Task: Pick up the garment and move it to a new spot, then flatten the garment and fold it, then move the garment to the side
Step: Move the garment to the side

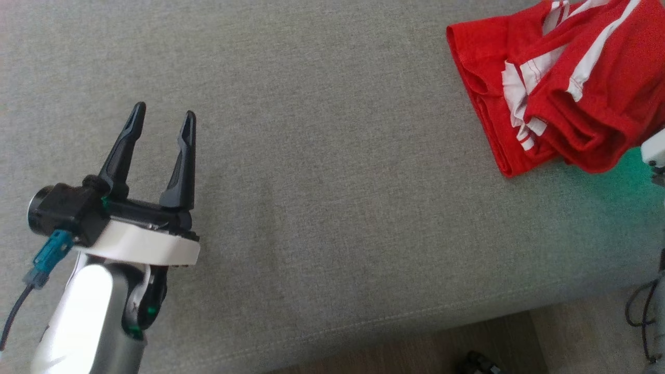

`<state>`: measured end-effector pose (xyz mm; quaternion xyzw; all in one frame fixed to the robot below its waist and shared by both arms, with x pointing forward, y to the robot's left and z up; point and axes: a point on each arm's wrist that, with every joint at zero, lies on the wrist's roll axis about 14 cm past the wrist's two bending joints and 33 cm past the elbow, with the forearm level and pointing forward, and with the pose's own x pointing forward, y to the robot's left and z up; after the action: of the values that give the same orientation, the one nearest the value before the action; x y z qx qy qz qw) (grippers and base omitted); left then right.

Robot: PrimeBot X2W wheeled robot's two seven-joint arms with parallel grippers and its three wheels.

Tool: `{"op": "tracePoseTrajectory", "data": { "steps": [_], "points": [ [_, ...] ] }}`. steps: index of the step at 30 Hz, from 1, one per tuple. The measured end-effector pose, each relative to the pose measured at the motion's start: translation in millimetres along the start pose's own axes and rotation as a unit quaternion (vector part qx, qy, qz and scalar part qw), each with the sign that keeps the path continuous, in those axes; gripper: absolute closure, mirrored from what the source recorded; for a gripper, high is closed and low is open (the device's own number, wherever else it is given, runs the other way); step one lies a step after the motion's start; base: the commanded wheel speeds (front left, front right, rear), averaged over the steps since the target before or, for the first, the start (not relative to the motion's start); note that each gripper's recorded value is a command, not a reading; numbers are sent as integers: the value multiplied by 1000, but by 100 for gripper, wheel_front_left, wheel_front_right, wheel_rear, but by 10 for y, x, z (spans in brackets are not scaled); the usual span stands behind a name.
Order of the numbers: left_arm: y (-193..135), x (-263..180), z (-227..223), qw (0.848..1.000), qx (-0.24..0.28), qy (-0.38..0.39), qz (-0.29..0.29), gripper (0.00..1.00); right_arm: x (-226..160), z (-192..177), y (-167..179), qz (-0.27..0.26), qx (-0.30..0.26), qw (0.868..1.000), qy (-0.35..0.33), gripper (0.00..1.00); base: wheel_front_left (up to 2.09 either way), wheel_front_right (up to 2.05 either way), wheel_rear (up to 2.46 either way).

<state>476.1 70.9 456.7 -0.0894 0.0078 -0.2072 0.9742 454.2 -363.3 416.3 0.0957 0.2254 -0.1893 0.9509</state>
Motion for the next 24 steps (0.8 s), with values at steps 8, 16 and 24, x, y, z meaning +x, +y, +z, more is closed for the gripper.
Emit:
{"op": "tracePoseTrajectory", "data": {
  "steps": [8, 16, 24],
  "points": [
    [-45, 13, 24, 1000, 4, -2, -8, 0, -36, 93, 30, -2, -10, 1000, -28, 0, 0, 0, 0],
    [-72, -71, 201, 1000, 13, -15, -2, 0, -455, 358, 203, 23, -27, 992, -125, 0, 0, 0, 0],
    [40, -350, 330, 999, 19, -18, 38, 0, -992, 576, 783, 98, -67, 971, -207, 0, 0, 0, 0]
  ]
}}
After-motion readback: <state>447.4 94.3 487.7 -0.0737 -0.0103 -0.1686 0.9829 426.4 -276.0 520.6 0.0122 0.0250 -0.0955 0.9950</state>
